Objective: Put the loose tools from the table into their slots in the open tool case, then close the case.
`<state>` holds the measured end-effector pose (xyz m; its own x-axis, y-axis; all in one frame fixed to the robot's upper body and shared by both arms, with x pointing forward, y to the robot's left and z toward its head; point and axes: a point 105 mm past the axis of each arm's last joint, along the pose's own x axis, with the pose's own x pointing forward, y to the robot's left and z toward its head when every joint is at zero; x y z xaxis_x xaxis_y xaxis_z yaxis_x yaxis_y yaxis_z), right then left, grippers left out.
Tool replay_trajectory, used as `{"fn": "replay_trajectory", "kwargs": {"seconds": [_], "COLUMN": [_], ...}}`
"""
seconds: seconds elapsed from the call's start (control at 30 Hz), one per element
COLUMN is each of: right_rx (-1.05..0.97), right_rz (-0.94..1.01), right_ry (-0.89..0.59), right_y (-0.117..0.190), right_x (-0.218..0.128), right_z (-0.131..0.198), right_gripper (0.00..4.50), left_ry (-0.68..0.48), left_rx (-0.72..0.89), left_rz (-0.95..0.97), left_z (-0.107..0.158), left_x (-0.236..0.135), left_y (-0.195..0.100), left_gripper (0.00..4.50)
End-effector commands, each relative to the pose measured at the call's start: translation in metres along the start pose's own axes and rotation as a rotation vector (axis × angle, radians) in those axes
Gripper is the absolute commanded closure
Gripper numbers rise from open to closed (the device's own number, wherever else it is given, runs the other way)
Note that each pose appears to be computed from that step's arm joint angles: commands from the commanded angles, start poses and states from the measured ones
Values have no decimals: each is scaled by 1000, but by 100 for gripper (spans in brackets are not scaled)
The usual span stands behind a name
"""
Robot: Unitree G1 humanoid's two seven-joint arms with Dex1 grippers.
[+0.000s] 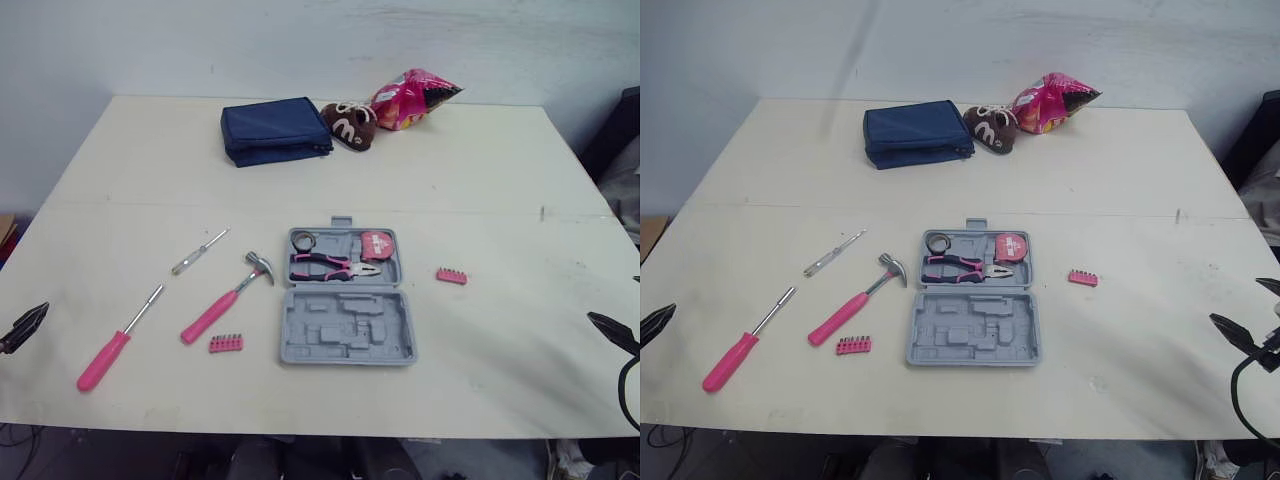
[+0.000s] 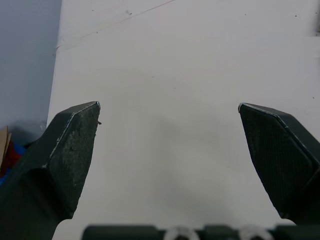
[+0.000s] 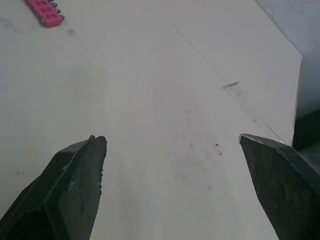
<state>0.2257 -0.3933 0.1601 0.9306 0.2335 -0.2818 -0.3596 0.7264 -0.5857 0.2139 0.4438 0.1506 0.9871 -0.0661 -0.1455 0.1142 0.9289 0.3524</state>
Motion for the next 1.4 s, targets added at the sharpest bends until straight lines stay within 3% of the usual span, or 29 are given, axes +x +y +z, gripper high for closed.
{"fn": "replay_trajectory", "kwargs": {"seconds": [0.03, 0.13, 0.6, 0.97, 1.1, 1.27, 1.4], "right_rx": [-19, -12, 40, 112, 137, 152, 184], "right_rz": [-14, 5, 106, 202, 275, 304, 361], "right_ry": [-29, -41, -115, -452, -583, -696, -766], "right_y": [-7, -4, 13, 50, 71, 87, 108], "right_x": [-2, 0, 5, 7, 12, 17, 22], "right_z": [8, 9, 25, 84, 108, 127, 139], "right_gripper": [6, 6, 6, 6, 6, 6, 6], "left_ry": [-55, -88, -85, -44, -34, 25, 47], "left_rx": [-39, -125, -119, -147, -195, -230, -135], "left_rz": [-13, -75, -182, -335, -310, -495, -494], "left_z": [13, 18, 32, 50, 58, 67, 86], "left_x": [-4, -4, 1, -5, -7, 10, 54], "left_y": [2, -3, -14, -21, -15, -63, -87], "left_gripper": [0, 0, 0, 0, 0, 0, 0]}}
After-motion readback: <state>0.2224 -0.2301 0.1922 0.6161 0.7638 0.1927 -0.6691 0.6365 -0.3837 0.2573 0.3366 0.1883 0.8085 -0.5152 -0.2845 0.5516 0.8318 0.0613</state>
